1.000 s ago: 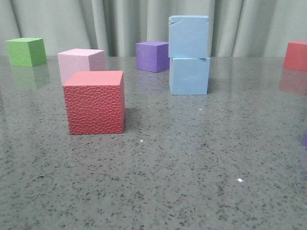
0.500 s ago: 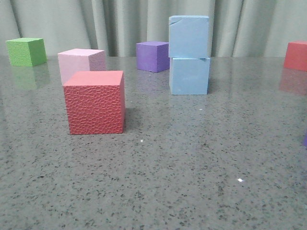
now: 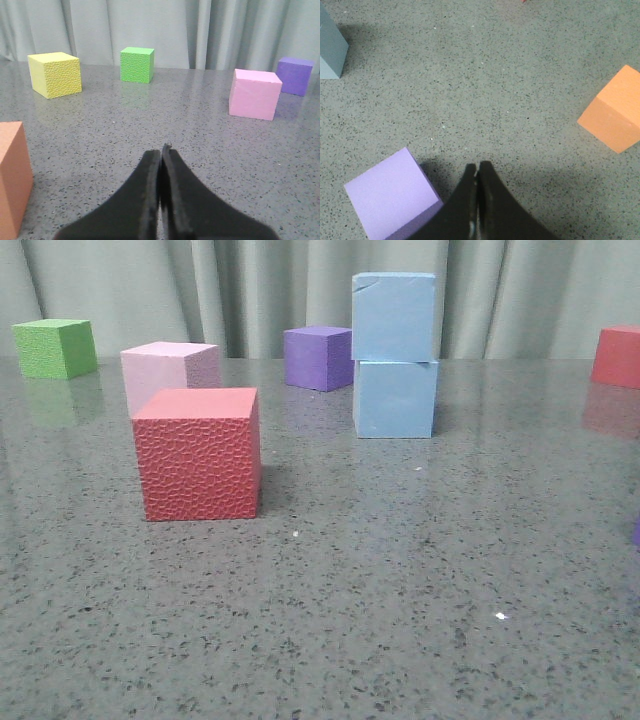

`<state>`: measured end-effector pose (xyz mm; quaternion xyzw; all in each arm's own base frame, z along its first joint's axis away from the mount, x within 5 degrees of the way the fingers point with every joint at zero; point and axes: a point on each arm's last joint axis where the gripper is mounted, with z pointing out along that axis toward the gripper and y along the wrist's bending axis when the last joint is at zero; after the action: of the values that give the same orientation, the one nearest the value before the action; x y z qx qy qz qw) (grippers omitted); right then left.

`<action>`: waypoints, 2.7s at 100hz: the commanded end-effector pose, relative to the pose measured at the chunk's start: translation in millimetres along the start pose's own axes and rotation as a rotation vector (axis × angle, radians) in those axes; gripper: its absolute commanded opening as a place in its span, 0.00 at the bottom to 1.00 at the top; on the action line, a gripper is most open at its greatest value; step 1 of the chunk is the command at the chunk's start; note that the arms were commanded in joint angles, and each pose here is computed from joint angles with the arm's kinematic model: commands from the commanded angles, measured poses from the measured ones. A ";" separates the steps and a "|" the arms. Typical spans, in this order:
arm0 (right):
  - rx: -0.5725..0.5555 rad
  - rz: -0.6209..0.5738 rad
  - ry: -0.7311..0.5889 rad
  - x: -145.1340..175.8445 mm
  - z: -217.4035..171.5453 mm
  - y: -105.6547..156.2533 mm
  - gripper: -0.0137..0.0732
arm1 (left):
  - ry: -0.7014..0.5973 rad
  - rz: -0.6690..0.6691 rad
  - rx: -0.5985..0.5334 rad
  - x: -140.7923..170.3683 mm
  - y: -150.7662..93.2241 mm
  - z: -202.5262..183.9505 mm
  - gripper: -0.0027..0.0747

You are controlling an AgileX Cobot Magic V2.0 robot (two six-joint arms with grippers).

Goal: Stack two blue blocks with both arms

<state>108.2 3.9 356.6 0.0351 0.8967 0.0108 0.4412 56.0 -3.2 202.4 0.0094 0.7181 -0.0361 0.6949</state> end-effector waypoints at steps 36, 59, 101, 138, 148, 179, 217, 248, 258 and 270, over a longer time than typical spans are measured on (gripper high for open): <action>-0.004 -0.011 -0.083 -10.7 -5.2 0.2 0.02 | -0.080 0.011 0.008 4.5 -0.5 -0.5 0.01; -0.004 -0.011 -0.083 -10.7 -5.2 0.2 0.02 | -0.080 0.011 0.008 4.5 -0.5 -0.5 0.01; -0.004 -0.011 -0.083 -10.7 -5.2 0.2 0.02 | -0.080 0.011 0.008 4.5 -0.5 -0.5 0.01; 0.000 -0.015 -0.112 -10.2 -10.8 -1.3 0.02 | -0.080 0.011 0.008 4.5 -0.5 -0.5 0.01; -0.011 -0.012 -0.171 -6.7 -19.0 -2.5 0.02 | -0.080 0.011 0.008 4.5 -0.5 -0.5 0.01; -0.086 -0.071 -0.437 42.5 -18.0 -4.7 0.02 | -0.080 0.011 0.008 4.5 -0.5 -0.5 0.01; -0.130 -0.129 -0.621 103.3 -7.4 -8.3 0.02 | -0.080 0.011 0.008 4.5 -0.5 -0.5 0.01; -0.152 -0.105 -0.709 125.5 11.9 -8.4 0.02 | -0.078 0.011 0.008 4.7 -0.4 -0.5 0.01; -0.161 -0.097 -0.754 127.6 17.3 -7.7 0.02 | -0.078 0.011 0.008 4.7 -0.4 -0.5 0.01; -0.162 -0.091 -0.787 130.7 22.9 -7.5 0.02 | -0.078 0.011 0.008 4.7 -0.4 -0.5 0.01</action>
<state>50.3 6.1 222.7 -0.0416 0.7183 0.0470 0.6929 56.0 -3.1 203.0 0.0117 0.7156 -0.0335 0.6976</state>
